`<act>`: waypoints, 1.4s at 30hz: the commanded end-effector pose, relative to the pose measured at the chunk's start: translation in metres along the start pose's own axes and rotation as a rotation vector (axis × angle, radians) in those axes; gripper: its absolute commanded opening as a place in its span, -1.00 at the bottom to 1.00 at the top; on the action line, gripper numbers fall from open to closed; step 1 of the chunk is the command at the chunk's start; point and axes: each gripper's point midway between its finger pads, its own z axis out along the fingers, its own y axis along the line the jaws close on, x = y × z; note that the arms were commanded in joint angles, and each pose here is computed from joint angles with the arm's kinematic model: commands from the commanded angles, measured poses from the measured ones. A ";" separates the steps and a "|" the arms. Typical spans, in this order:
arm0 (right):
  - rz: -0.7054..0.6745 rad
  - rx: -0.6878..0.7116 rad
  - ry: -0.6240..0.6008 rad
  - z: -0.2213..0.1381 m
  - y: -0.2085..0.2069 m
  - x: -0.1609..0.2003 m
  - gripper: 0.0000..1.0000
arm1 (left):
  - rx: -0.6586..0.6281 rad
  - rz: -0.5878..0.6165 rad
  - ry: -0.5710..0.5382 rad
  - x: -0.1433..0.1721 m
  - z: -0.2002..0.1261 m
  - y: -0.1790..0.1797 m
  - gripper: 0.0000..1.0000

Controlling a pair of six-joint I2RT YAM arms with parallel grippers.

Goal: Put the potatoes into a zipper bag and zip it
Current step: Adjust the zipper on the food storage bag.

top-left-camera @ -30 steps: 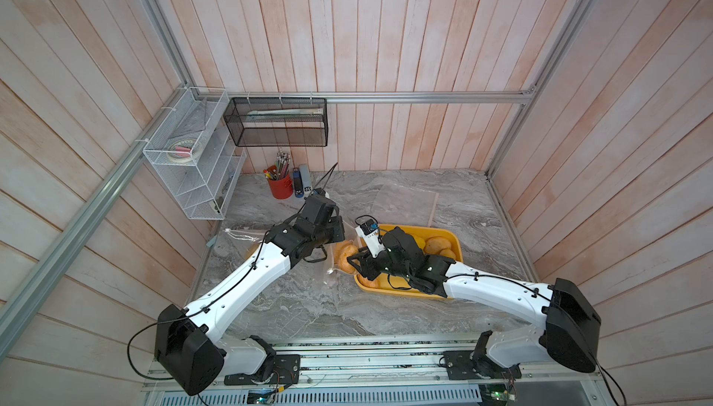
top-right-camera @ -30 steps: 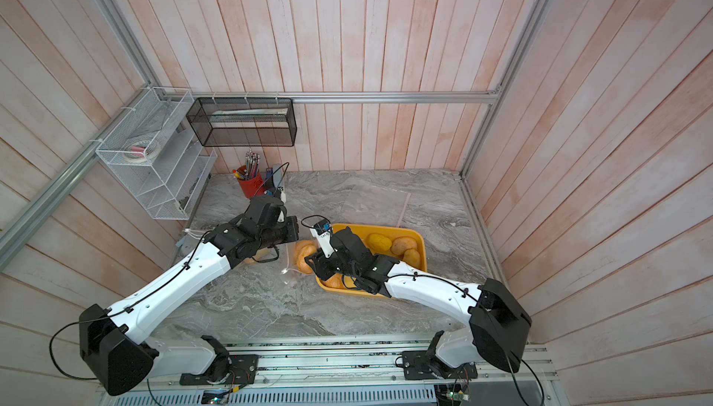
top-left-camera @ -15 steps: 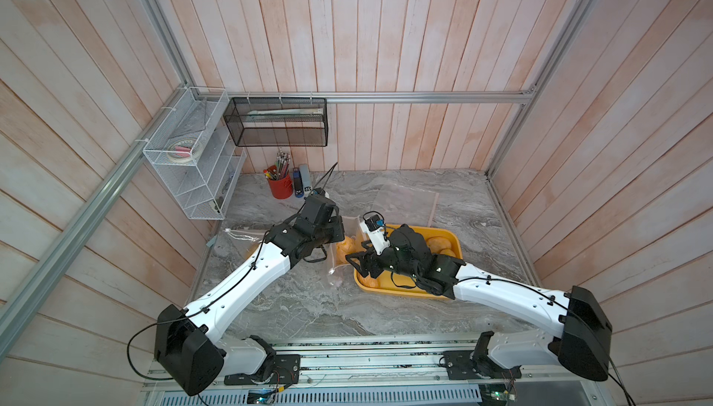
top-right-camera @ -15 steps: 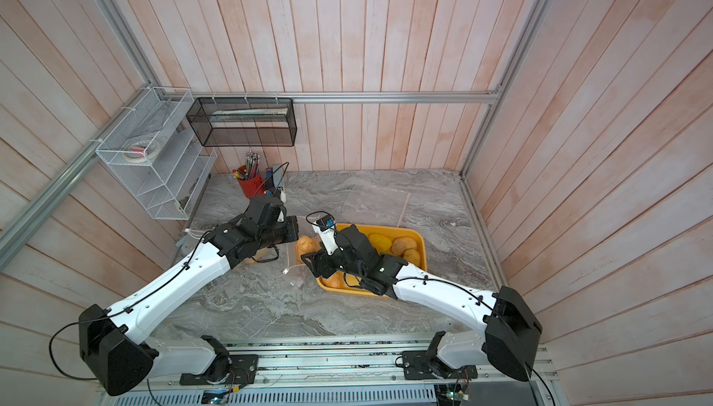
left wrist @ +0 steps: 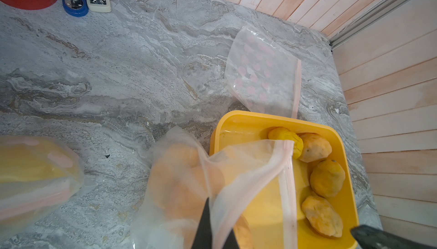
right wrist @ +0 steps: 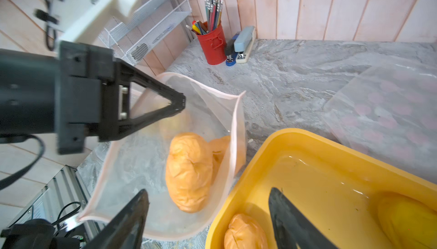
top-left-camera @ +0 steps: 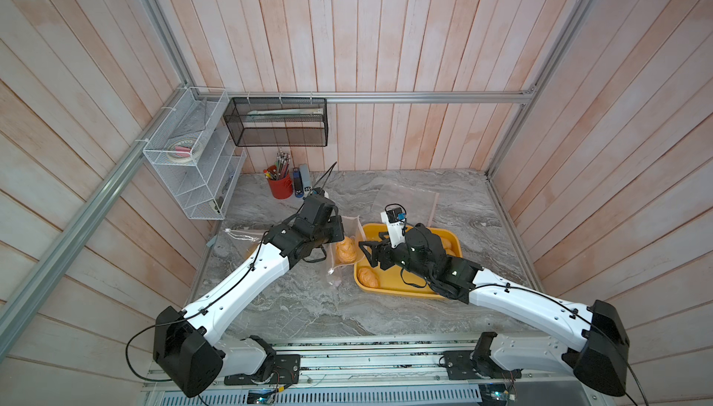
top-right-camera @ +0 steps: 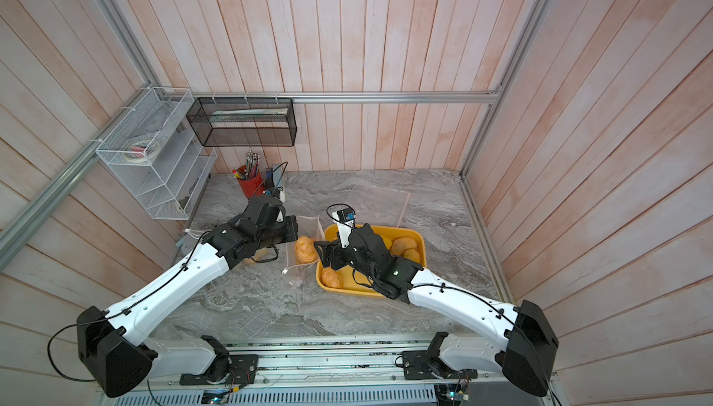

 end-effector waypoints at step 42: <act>0.018 0.167 -0.047 -0.014 -0.044 -0.006 0.28 | -0.133 -0.052 -0.111 -0.014 -0.019 0.029 -1.00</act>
